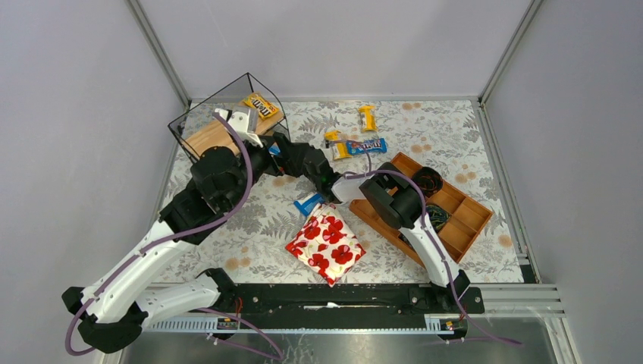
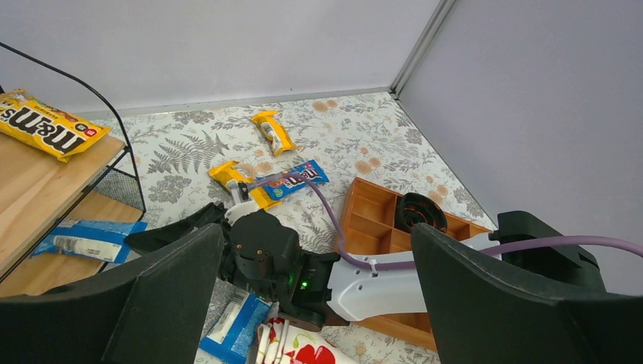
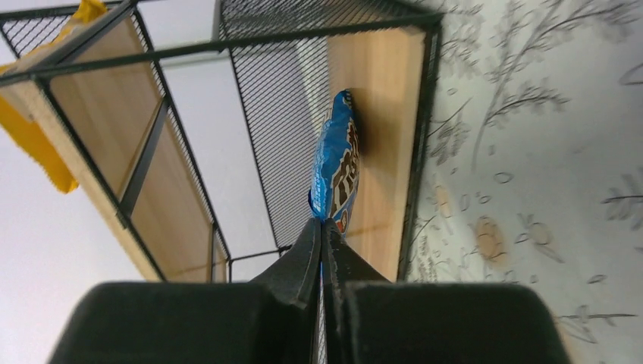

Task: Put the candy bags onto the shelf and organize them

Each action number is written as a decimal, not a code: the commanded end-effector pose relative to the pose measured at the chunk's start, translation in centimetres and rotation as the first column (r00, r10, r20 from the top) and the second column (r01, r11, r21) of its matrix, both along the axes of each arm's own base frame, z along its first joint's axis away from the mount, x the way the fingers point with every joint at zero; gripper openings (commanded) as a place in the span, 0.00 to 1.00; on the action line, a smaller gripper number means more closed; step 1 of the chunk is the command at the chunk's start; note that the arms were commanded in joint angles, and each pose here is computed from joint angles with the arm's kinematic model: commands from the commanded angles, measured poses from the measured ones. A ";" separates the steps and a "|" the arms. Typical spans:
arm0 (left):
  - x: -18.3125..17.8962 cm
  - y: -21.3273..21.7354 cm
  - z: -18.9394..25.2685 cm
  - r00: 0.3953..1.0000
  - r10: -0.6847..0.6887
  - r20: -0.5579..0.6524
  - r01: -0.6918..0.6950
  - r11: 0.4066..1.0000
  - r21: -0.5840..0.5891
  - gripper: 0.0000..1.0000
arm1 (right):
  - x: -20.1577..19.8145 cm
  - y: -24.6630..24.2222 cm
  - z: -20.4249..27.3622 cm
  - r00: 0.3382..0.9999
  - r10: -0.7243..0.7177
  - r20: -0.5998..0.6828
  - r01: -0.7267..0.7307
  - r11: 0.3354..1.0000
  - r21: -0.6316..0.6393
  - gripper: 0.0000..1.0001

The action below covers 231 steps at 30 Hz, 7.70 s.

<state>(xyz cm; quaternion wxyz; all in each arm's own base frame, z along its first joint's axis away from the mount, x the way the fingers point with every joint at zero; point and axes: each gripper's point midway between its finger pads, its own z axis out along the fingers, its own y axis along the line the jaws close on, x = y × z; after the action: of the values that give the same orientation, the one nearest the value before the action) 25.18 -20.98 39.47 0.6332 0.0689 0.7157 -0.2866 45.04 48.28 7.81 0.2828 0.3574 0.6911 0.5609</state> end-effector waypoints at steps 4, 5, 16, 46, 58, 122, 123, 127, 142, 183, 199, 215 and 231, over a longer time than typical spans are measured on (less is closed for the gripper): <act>-0.5 0.7 2.4 0.998 0.013 0.061 -0.011 0.999 -0.046 0.99 | 3.1 -1.5 -1.1 0.986 -0.168 -0.015 0.167 0.984 -0.058 0.00; -0.6 0.7 2.4 0.998 0.011 0.062 -0.008 0.999 -0.045 0.99 | 3.4 -1.5 -1.2 0.984 -0.180 -0.014 0.178 0.981 -0.070 0.00; -0.8 0.8 2.6 0.997 0.015 0.070 -0.011 0.999 -0.046 0.99 | 5.9 -1.0 -2.3 0.968 -0.251 -0.007 0.248 0.960 -0.133 0.00; -1.1 0.7 2.7 0.997 0.010 0.074 -0.006 0.999 -0.042 0.99 | 6.5 0.4 -1.2 0.985 -0.169 0.030 0.172 0.968 -0.185 0.23; -1.0 0.8 2.3 0.996 0.017 0.086 -0.013 0.999 -0.046 0.99 | -5.6 -4.9 2.1 0.930 0.339 0.144 -0.211 0.810 -0.547 0.55; 2.8 -1.9 -0.7 1.000 0.029 0.008 -0.030 0.996 0.085 0.99 | -5.3 -2.2 -5.0 0.849 0.525 0.065 -0.367 0.673 -0.642 0.77; 2.6 -1.8 -0.8 1.000 0.025 0.012 -0.026 0.996 0.085 0.99 | -5.2 -1.8 -5.0 0.837 0.545 0.054 -0.387 0.658 -0.647 0.77; 2.0 -1.1 -0.2 0.999 0.025 0.029 -0.027 0.998 0.060 0.99 | -5.7 -3.5 -3.1 0.844 0.536 0.008 -0.380 0.609 -0.696 0.78; -0.2 0.1 2.1 0.997 -0.003 0.076 0.006 1.000 -0.030 0.99 | -17.1 -3.6 0.8 0.894 0.377 -0.243 -0.445 0.812 -0.379 0.81; -0.4 -0.3 1.6 0.997 -0.010 0.073 0.012 1.000 -0.026 0.99 | -7.0 -3.9 -6.3 0.991 0.094 -0.092 -0.113 0.966 -0.234 0.54; -0.3 -0.5 1.4 0.997 -0.016 0.070 0.018 1.000 -0.023 0.99 | -8.4 -3.7 -3.2 0.986 0.132 -0.103 -0.142 0.984 -0.103 0.17; -0.7 -0.4 1.8 0.997 -0.024 0.078 0.027 0.999 -0.034 0.99 | -7.3 -0.2 4.8 0.988 0.155 -0.001 -0.155 0.987 0.048 0.12; -1.1 0.3 2.5 0.995 -0.012 0.096 0.016 0.999 -0.045 0.99 | -1.9 5.6 1.0 0.998 0.051 -0.021 -0.051 0.999 -0.013 0.11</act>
<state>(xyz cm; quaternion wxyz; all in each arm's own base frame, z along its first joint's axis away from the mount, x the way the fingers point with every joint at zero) 24.42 -20.93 40.17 0.6481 0.0845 0.7000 -0.2877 42.01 53.88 10.53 0.2435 0.3184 0.7025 0.5880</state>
